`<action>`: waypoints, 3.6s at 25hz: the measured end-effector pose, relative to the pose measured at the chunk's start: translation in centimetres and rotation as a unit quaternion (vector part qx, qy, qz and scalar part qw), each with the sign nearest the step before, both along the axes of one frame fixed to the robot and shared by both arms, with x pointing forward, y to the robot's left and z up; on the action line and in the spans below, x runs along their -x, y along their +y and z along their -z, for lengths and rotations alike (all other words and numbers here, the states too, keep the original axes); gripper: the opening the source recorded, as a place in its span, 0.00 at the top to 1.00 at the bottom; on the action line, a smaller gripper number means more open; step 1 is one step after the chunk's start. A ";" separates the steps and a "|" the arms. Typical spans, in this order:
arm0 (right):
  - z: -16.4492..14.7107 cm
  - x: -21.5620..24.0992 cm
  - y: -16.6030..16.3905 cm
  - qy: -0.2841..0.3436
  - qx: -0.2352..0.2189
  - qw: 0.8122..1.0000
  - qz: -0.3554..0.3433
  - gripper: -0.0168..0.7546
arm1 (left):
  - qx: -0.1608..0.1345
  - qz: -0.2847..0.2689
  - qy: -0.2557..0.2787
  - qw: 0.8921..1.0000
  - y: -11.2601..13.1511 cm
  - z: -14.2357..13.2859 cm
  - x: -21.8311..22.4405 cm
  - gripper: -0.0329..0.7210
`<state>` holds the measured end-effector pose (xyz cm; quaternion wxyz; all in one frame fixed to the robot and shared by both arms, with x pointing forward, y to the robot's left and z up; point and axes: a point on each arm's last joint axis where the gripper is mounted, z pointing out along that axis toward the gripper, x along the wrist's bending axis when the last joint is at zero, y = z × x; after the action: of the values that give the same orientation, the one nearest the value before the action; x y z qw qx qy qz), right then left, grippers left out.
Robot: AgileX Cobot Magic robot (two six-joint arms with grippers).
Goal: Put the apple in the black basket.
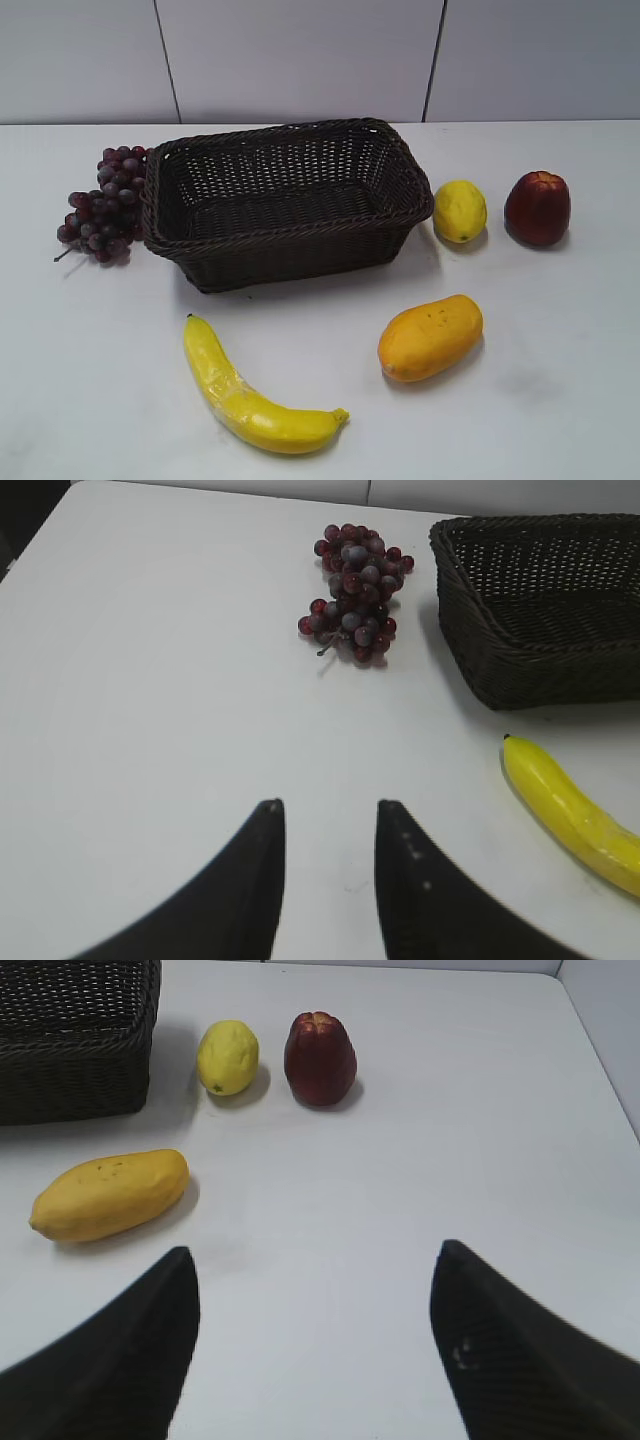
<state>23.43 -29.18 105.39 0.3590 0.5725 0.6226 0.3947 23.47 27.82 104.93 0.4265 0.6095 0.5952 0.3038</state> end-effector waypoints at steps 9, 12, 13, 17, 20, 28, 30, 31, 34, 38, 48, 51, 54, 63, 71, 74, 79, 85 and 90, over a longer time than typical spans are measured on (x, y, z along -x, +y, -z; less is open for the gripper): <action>0.0 0.0 0.0 0.000 0.000 1.000 0.000 0.27 | 0.000 0.000 0.000 1.000 0.0 0.0 0.0 0.64; 0.0 0.0 0.0 0.000 0.000 1.000 0.000 0.27 | 0.000 0.000 0.000 1.000 0.0 0.0 0.0 0.64; 0.0 0.0 0.0 0.000 0.000 1.000 0.000 0.27 | 0.000 0.000 0.000 1.000 0.0 0.0 0.0 0.64; 0.0 0.0 0.0 0.000 -0.003 1.000 -0.001 0.27 | 0.000 0.000 0.000 1.000 0.0 0.0 0.0 0.64; 0.0 0.0 0.1 0.000 -0.005 1.000 -0.001 0.27 | 0.000 0.000 0.000 1.000 0.0 0.0 0.0 0.64; -0.3 0.1 0.0 -0.008 -0.005 1.000 -0.001 0.27 | 0.000 0.000 0.000 1.000 0.0 0.0 0.0 0.64; -0.7 0.2 0.0 -0.014 -0.005 1.000 0.000 0.27 | 0.000 0.000 0.000 1.000 0.0 0.0 0.0 0.64; -0.8 0.0 0.0 -0.011 -0.005 1.000 0.000 0.27 | 0.000 0.000 0.000 1.000 0.0 0.0 0.0 0.64; -1.3 -1.2 0.0 0.015 -0.006 1.000 0.000 0.27 | 0.000 0.000 0.000 1.000 0.0 0.0 0.0 0.64; -1.8 -3.7 0.1 0.077 -0.005 0.997 0.001 0.27 | 0.000 0.000 0.000 1.000 0.0 0.0 0.0 0.64; -5.0 -8.2 0.1 0.134 -0.021 0.991 0.013 0.27 | 0.000 0.000 0.000 1.000 0.0 0.0 0.0 0.64; -5.8 -9.9 0.2 0.151 -0.024 0.988 0.015 0.27 | 0.000 0.000 0.000 1.000 0.0 0.0 0.0 0.64; -6.2 -11.8 0.2 0.173 -0.029 0.984 0.019 0.27 | 0.000 0.000 0.000 1.000 0.0 0.0 0.0 0.64; -5.6 -18.6 0.5 0.257 -0.027 0.966 0.022 0.27 | 0.000 0.000 0.000 1.000 0.0 0.0 0.0 0.64; -4.8 -23.7 0.7 0.299 -0.007 0.954 0.008 0.32 | 0.000 0.000 0.000 1.000 0.0 0.0 0.0 0.64; -4.6 -25.3 0.7 0.306 -0.003 0.952 0.004 0.32 | 0.000 0.000 0.000 1.000 0.0 0.0 0.0 0.64; -3.8 -27.7 0.8 0.316 0.006 0.949 -0.007 0.24 | 0.000 0.000 0.000 1.000 0.0 0.0 0.0 0.64; -2.7 -31.2 1.0 0.326 0.006 0.945 -0.007 0.22 | 0.000 0.000 0.000 1.000 0.0 0.0 0.0 0.64; -1.9 -34.5 1.1 0.331 0.007 0.944 -0.008 0.22 | 0.000 0.000 0.000 1.000 0.0 0.0 0.0 0.64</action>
<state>57.96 -28.11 107.30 0.1335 0.6637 0.7132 0.1816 23.47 27.82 104.93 0.4265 0.6095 0.5952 0.3038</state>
